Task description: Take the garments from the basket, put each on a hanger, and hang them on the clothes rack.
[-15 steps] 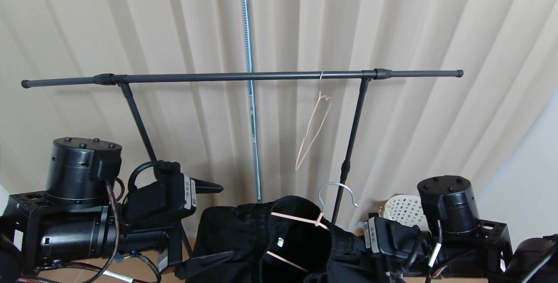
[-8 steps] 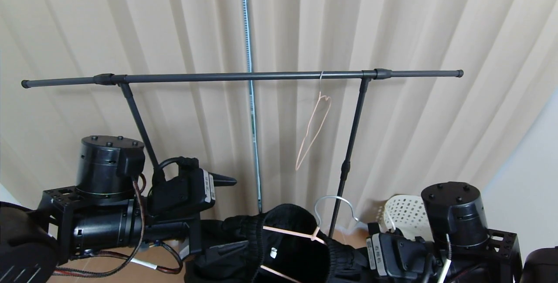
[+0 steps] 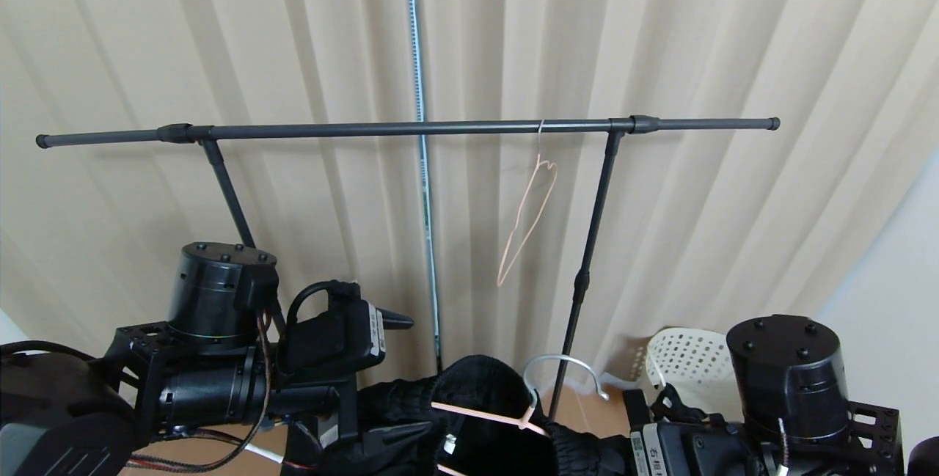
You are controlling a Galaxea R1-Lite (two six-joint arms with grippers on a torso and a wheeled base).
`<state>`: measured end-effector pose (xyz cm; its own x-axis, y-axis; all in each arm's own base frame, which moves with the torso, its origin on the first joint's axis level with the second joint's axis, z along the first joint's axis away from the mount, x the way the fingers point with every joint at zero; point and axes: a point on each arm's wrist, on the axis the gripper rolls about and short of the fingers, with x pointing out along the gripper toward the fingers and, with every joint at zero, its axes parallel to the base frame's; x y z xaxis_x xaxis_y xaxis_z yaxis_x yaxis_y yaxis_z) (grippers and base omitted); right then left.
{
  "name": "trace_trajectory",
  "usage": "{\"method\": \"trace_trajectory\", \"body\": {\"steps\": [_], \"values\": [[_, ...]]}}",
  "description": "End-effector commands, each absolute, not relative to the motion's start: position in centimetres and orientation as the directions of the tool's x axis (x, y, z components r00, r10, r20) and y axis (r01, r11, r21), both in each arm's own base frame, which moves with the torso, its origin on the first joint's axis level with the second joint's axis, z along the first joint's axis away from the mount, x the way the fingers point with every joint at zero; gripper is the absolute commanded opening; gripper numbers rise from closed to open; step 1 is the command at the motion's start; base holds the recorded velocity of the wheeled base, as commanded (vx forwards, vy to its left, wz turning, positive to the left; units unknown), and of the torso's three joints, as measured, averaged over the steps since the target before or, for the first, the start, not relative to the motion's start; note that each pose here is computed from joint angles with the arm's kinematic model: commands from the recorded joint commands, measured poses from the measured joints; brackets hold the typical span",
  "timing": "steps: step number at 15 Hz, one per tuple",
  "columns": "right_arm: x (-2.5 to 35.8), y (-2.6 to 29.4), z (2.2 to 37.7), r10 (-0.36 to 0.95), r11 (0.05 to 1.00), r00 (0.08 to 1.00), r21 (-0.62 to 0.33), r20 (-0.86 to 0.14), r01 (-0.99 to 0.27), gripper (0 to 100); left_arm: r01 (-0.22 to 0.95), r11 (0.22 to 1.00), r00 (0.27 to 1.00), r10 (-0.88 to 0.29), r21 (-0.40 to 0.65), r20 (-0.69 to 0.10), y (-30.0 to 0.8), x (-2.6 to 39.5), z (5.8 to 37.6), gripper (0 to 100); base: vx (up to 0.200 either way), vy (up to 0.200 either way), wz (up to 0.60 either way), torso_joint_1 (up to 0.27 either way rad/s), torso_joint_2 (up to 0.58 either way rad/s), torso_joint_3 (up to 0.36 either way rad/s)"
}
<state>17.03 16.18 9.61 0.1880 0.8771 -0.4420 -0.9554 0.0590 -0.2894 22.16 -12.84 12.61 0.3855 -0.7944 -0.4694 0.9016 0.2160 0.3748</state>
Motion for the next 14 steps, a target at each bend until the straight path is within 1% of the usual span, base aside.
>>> {"method": "trace_trajectory", "body": {"steps": [1,5,6,10,14], "values": [[16.87,16.17,9.94,0.883,0.058,0.189,-0.299,-0.43,-0.953,0,0.908,0.209,0.374,-0.794,0.364,-0.479,-12.97,21.92,12.31,100,0.0,0.0,0.0,0.0,0.0,0.0],[16.83,16.14,10.22,0.887,0.061,0.192,-0.306,-0.419,-0.95,0,0.909,0.202,0.369,-0.796,0.364,-0.479,-13.11,21.78,12.31,100,0.0,0.0,0.0,0.0,0.0,0.0],[16.84,16.15,10.23,0.888,0.061,0.192,-0.307,-0.418,-0.95,0,0.91,0.202,0.368,-0.795,0.362,-0.482,-13.09,21.73,12.24,0,0.0,0.0,0.0,0.0,0.0,0.0],[16.86,16.17,10.26,0.888,0.062,0.194,-0.309,-0.418,-0.949,0,0.906,0.213,0.385,-0.776,0.367,-0.499,-13.09,21.54,11.97,0,0.0,0.0,0.0,0.0,0.0,0.0],[16.93,16.23,10.25,0.888,0.062,0.194,-0.31,-0.418,-0.949,0,0.902,0.216,0.39,-0.779,0.375,-0.49,-13.01,21.41,12.28,0,0.0,0.0,0.0,0.0,0.0,0.0]]}}
